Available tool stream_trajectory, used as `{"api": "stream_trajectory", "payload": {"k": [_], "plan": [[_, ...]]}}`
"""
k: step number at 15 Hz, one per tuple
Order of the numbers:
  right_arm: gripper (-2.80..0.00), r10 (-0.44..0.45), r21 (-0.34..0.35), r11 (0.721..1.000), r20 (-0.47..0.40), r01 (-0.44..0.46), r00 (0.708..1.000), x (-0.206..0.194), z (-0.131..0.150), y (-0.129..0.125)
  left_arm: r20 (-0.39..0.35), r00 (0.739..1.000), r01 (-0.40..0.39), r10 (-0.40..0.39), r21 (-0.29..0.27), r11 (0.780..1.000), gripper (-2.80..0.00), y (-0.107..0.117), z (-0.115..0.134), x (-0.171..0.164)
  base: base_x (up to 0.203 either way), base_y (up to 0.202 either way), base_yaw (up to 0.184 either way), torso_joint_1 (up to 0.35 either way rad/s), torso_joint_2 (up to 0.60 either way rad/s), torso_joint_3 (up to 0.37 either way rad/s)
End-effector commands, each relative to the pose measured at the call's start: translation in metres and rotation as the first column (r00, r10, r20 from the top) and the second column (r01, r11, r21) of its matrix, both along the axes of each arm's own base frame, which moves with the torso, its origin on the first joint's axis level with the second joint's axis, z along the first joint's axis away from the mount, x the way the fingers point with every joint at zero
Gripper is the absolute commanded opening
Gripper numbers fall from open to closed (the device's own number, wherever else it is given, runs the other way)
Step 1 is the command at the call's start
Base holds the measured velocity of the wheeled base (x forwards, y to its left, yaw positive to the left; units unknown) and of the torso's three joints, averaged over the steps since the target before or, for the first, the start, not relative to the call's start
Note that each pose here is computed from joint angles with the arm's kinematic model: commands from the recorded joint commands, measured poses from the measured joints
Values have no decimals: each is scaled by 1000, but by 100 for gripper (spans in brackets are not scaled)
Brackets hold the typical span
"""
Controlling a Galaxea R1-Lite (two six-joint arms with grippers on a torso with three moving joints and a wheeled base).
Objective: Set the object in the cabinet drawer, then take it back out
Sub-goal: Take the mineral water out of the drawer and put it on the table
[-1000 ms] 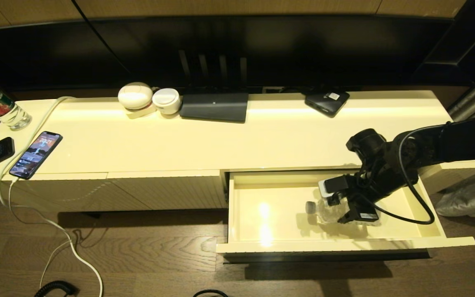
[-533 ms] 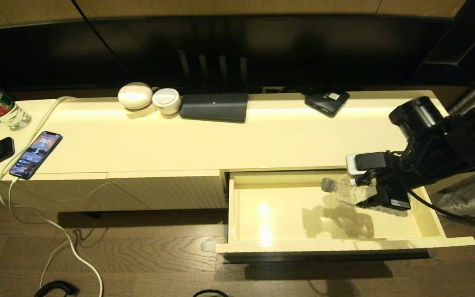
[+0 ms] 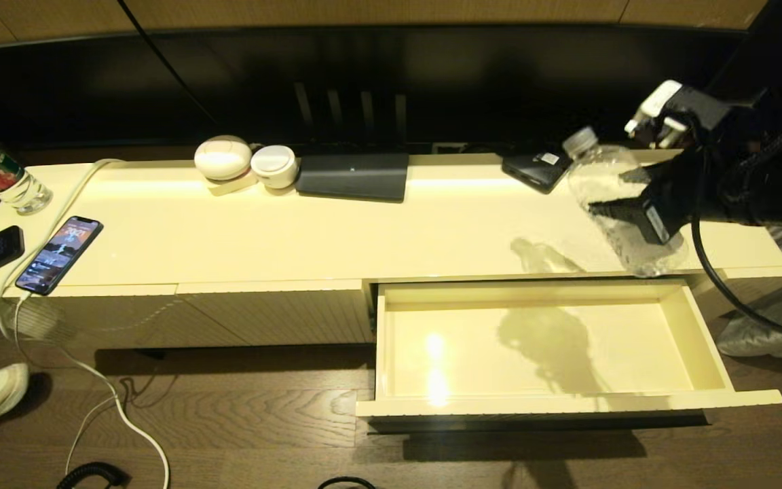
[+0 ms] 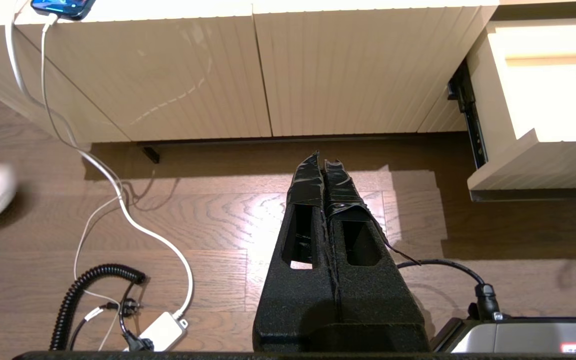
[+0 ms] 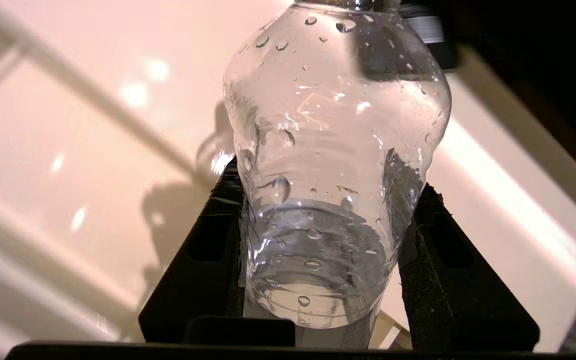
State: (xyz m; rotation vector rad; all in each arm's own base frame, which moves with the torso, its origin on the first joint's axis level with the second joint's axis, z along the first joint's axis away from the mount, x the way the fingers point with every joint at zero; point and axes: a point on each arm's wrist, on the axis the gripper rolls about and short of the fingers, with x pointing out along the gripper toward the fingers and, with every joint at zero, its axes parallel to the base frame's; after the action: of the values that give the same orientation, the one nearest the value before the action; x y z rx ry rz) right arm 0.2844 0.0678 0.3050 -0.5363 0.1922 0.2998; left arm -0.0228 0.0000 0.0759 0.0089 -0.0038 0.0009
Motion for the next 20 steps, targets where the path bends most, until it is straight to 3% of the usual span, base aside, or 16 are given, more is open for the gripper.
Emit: {"api": "stream_trajectory", "payload": {"k": [1,3,5,7,9,12,14,16,18,20], "plan": [[-280,-244,277,937,84,213,966,12,7,0,-1,1000,1,-1,0,1000,-280,0,0,0,0,0,0,0,0,0],[-280,-361,410,862,87,297,928,28,-8,5,-1,1000,-1,1,0,1000,-280,0,0,0,0,0,0,0,0,0],[-280,-407,504,817,161,280,899,43,-15,14,-1,1000,1,-1,0,1000,-280,0,0,0,0,0,0,0,0,0],[-280,-470,587,769,253,253,845,59,-21,25,-1,1000,1,-1,0,1000,-280,0,0,0,0,0,0,0,0,0],[-280,-548,668,710,322,225,772,80,-37,37,-2,1000,-1,1,0,1000,-280,0,-1,0,0,0,0,0,0,0],[-280,-590,729,665,379,162,713,103,-72,49,-1,1000,-1,1,0,1000,-280,0,0,0,0,0,0,0,0,0],[-280,-610,747,652,417,129,674,112,-86,47,-1,1000,-1,1,0,1000,-280,0,0,0,0,0,0,0,0,0],[-280,-622,743,658,448,120,642,116,-94,43,-1,1000,-1,1,0,1000,-280,0,0,0,0,0,0,0,0,0],[-280,-615,701,694,460,163,641,125,-110,44,-1,1000,1,-1,0,1000,-280,0,0,0,0,0,0,0,0,0],[-280,-591,684,713,469,154,656,127,-114,45,-1,1000,-1,1,0,1000,-280,0,0,0,0,0,0,0,0,0]]}}
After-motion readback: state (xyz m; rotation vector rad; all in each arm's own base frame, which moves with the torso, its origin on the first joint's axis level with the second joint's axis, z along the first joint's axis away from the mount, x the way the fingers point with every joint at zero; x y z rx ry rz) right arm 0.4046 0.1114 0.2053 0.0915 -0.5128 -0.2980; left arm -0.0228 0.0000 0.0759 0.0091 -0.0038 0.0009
